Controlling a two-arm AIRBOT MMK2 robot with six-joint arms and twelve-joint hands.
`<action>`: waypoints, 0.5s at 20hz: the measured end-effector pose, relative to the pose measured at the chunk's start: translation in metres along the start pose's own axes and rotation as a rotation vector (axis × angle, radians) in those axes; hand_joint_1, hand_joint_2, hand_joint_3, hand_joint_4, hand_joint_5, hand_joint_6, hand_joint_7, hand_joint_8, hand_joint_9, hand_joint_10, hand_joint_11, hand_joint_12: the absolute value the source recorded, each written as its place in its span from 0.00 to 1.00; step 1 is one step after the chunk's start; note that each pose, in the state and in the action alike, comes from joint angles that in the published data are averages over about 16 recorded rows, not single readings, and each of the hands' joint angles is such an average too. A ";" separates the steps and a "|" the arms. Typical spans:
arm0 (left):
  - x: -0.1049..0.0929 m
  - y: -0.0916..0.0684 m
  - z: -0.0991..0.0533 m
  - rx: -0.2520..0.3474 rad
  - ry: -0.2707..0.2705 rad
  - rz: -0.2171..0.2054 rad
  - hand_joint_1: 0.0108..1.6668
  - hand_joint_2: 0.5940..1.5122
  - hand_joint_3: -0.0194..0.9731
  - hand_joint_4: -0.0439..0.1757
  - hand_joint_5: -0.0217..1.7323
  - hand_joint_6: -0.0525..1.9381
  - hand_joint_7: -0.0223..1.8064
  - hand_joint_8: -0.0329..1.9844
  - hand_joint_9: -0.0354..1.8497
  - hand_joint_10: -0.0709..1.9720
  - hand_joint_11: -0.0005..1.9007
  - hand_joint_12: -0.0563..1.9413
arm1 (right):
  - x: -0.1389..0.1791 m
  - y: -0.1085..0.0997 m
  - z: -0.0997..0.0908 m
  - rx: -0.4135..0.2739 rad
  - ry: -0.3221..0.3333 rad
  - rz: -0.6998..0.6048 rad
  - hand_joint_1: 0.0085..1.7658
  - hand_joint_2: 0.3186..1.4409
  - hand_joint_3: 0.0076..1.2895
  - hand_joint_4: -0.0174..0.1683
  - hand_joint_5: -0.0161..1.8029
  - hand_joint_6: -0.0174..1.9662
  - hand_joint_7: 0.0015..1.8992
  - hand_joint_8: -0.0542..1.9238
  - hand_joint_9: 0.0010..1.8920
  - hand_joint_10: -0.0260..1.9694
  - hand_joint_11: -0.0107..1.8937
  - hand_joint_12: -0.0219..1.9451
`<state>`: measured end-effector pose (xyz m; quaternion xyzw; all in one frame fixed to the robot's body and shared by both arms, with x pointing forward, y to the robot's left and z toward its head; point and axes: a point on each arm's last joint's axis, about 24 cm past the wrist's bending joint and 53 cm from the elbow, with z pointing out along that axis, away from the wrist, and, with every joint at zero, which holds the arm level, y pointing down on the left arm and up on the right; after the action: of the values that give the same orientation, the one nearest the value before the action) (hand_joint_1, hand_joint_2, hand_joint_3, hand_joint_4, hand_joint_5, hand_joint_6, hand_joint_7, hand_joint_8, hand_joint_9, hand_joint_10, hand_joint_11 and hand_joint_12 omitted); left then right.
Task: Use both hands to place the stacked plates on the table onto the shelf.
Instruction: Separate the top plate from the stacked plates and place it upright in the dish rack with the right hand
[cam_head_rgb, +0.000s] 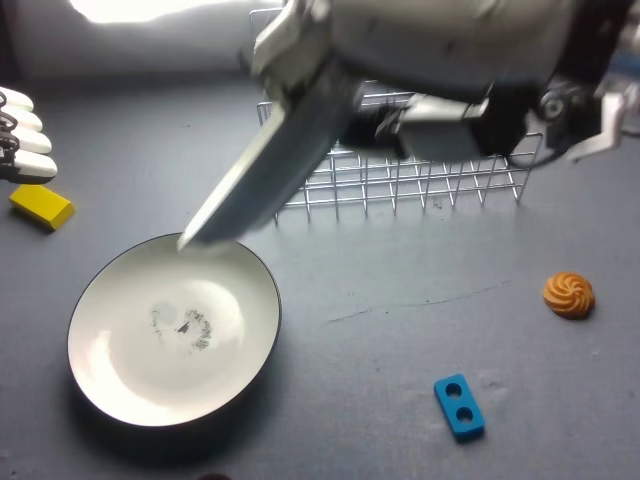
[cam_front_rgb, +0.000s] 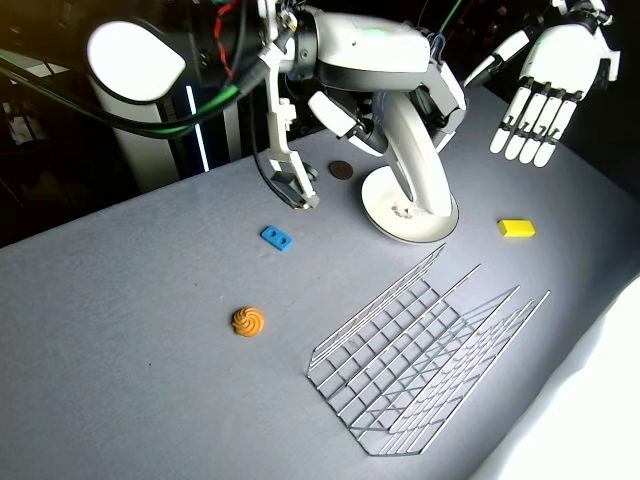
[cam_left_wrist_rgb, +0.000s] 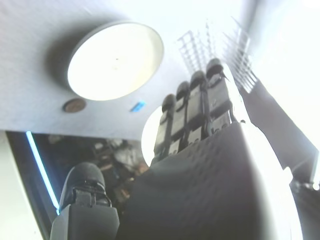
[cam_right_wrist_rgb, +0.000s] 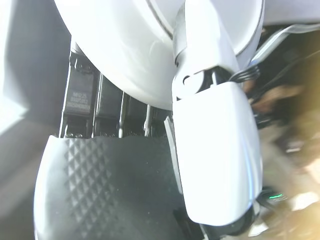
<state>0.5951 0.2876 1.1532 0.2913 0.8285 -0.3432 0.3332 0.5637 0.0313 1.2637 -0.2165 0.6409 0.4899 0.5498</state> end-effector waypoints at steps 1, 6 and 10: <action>-0.001 -0.001 0.000 0.001 -0.003 0.002 0.01 0.55 0.03 0.23 0.05 0.03 0.04 0.02 0.04 0.04 0.02 0.03 | -0.007 -0.005 -0.002 0.016 -0.012 0.039 0.75 0.62 0.00 0.09 0.49 0.53 0.52 0.49 0.50 0.61 0.38 0.65; -0.006 -0.004 0.000 0.008 -0.011 0.011 0.01 0.55 0.03 0.23 0.04 0.03 0.04 0.02 0.04 0.04 0.01 0.03 | -0.034 -0.038 -0.011 0.110 -0.060 0.247 0.75 0.62 0.00 0.08 0.49 0.52 0.52 0.49 0.51 0.61 0.38 0.64; -0.005 -0.007 0.002 0.015 -0.008 0.017 0.01 0.55 0.03 0.23 0.04 0.03 0.04 0.02 0.03 0.04 0.01 0.03 | -0.045 -0.068 -0.018 0.194 -0.089 0.413 0.75 0.62 0.00 0.07 0.48 0.52 0.53 0.48 0.52 0.60 0.39 0.63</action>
<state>0.5943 0.2812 1.1589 0.2996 0.8220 -0.3475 0.3373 0.6240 -0.0246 1.2775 -0.0050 0.6907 0.5373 0.4839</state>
